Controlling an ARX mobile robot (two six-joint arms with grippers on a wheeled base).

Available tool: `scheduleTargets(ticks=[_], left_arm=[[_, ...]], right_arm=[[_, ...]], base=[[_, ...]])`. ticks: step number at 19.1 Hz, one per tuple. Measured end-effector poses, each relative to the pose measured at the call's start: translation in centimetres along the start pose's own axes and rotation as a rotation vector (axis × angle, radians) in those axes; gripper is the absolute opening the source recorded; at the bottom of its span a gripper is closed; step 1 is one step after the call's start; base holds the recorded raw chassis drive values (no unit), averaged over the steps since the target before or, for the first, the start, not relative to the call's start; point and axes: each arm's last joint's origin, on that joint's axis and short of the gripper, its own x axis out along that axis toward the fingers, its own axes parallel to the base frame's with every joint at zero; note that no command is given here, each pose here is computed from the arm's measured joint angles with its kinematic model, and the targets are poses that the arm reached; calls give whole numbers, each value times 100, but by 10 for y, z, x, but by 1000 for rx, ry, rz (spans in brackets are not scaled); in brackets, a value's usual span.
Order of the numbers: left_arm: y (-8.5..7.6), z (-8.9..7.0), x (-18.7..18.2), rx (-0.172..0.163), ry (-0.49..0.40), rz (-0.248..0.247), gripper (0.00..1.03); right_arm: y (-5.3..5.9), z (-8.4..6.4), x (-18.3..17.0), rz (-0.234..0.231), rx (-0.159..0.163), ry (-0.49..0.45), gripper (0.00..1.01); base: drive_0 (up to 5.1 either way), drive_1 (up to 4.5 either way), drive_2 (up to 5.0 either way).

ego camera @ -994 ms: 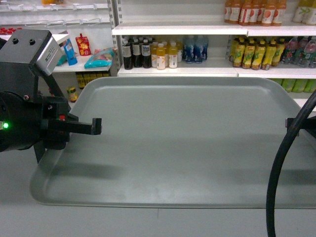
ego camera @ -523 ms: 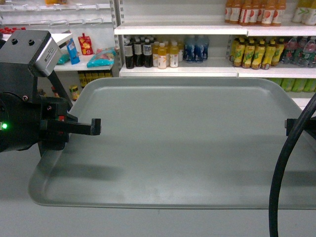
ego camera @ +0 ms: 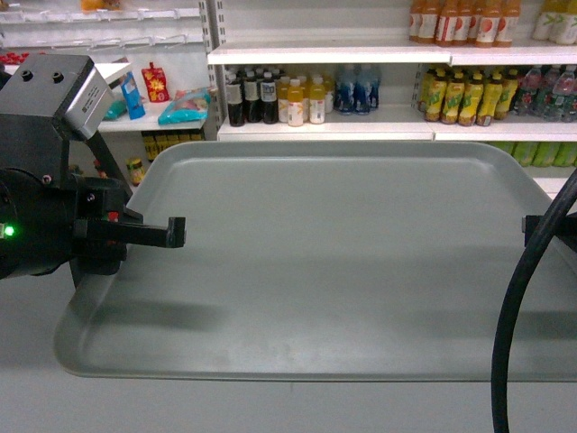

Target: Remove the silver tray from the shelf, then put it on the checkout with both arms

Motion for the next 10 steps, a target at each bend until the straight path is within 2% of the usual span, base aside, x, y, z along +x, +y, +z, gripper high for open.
scheduleTargets(ticks=[10], left_arm=[[0, 0, 0, 0, 1, -2, 3]], right_arm=[[0, 0, 0, 1, -1, 1, 3]], base=[[-487, 258, 258]])
